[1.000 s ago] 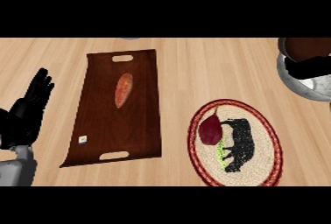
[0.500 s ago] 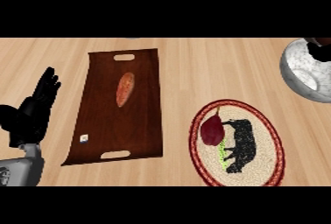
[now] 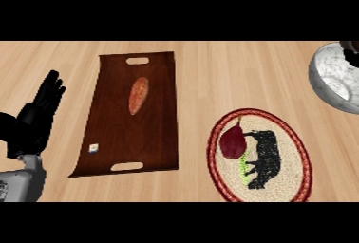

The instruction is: Pick the cupcake from the placemat and place it in the bowl

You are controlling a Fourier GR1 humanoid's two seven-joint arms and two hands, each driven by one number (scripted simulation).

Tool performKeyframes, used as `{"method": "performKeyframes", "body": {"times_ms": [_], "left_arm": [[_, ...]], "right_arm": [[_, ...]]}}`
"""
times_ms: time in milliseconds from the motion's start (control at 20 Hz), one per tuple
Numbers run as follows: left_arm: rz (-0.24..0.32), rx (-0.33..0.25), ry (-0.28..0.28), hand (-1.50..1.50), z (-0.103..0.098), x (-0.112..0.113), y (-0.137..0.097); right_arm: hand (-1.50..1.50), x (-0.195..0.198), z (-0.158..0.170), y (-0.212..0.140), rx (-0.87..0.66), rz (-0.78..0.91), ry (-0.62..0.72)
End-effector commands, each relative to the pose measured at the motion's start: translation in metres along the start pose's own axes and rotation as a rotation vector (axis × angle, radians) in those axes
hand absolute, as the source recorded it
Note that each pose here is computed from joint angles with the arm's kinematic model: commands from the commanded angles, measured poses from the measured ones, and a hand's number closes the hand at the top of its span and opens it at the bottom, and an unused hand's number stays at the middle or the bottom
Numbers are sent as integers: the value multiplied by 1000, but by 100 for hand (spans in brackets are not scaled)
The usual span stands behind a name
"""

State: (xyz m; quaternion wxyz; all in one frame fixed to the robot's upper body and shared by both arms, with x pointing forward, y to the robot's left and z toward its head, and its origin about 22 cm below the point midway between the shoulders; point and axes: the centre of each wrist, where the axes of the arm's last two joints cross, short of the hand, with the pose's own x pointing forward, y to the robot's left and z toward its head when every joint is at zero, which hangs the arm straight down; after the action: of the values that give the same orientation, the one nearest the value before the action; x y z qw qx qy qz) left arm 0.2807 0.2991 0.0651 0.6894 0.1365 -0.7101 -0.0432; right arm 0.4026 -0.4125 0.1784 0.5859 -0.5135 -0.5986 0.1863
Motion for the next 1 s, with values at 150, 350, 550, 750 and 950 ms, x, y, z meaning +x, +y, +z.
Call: {"method": "performKeyframes", "body": {"times_ms": [150,350,550,750,950], "left_arm": [[10,-21,-19,0,-5,3,-13],[-8,-2,-15,0,-4,5,-15],[-6,-12,-15,0,-6,7,-6],[36,-11,-7,0,4,-8,-2],[6,10,-5,0,4,-7,4]], "right_arm": [[150,-52,2,-1,154,228,226],[-150,-77,6,-8,215,71,262],[-150,-86,9,-8,304,2,170],[-150,-89,11,-5,170,-291,158],[-150,-91,5,-29,-10,-611,131]]}}
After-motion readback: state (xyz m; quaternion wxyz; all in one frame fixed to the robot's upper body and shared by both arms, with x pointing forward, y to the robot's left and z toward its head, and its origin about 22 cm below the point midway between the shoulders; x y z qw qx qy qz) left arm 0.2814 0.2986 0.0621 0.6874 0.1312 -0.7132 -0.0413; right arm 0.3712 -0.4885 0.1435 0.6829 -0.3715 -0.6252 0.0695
